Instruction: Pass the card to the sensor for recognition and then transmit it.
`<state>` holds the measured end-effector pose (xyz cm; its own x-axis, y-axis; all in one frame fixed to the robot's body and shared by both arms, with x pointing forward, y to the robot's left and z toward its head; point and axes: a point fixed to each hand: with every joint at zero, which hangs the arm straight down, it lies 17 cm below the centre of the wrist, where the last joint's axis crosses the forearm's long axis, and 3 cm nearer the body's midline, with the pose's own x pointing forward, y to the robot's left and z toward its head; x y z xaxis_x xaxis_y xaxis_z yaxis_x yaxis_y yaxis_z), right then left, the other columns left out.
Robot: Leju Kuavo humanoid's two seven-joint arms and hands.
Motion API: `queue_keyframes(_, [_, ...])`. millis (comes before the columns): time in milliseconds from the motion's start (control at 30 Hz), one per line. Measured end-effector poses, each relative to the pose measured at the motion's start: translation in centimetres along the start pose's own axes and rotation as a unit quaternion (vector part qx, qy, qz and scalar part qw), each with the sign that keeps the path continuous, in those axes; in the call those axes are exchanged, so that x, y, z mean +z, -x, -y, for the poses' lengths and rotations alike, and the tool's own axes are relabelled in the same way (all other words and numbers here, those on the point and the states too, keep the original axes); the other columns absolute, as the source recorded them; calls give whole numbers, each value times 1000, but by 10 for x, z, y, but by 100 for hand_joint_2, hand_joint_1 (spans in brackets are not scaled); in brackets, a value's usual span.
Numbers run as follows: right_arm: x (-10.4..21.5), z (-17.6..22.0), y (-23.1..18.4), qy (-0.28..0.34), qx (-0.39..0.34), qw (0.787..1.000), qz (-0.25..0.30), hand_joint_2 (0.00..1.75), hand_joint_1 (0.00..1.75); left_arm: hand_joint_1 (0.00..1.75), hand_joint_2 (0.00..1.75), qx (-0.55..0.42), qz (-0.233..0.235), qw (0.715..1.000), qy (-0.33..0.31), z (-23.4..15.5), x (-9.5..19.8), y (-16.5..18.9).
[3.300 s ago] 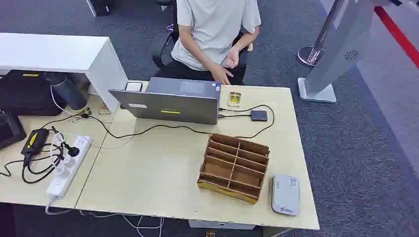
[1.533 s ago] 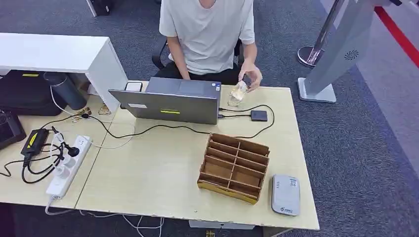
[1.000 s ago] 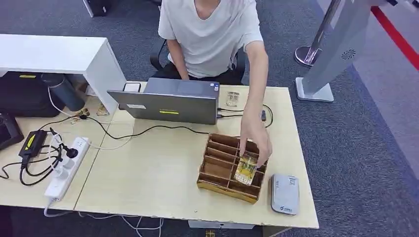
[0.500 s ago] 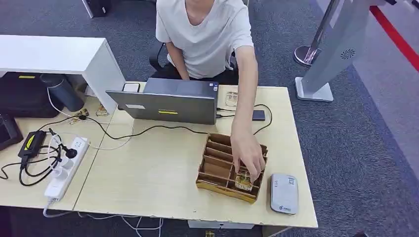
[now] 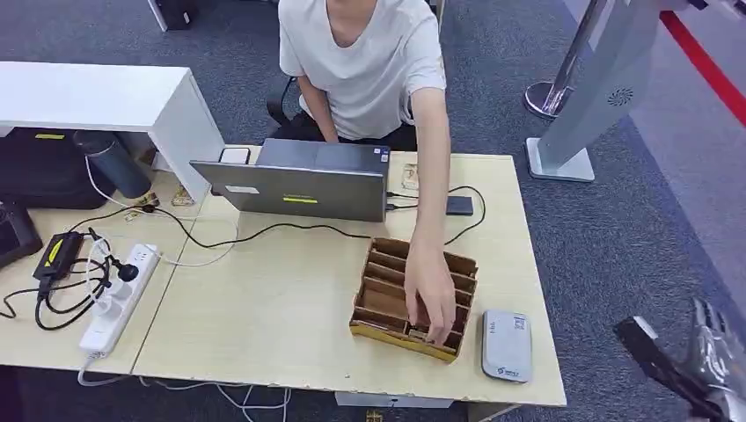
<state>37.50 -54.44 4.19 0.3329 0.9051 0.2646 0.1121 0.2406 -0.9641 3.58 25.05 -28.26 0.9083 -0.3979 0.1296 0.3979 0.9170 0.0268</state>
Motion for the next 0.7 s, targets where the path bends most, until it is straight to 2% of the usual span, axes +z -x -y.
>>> queue_keyframes(33, [-3,7,-6,13,-1,1000,11,175,0,0,175,-1,0,1000,1,1,0,0])
queue_keyframes(67, [-6,11,-11,22,-2,1000,19,175,0,0,0,-3,0,1000,2,2,0,0])
queue_keyframes(167, [-15,28,-26,61,6,997,37,175,0,0,0,-5,5,1000,9,5,1,-2])
queue_keyframes(200, [-18,34,-34,77,8,996,45,175,0,0,175,0,11,1000,14,8,1,-5])
queue_keyframes(300, [-20,47,-71,97,14,993,69,175,0,0,175,1,19,1000,21,12,2,-7])
queue_keyframes(500, [-16,87,-173,155,-5,972,177,175,0,0,175,-10,41,998,35,17,3,-14])
queue_keyframes(633, [-15,106,-212,180,-19,959,217,175,0,0,175,-16,63,997,32,16,4,-21])
queue_keyframes(700, [-13,115,-226,192,-26,954,228,175,0,0,175,-8,92,995,25,13,5,-31])
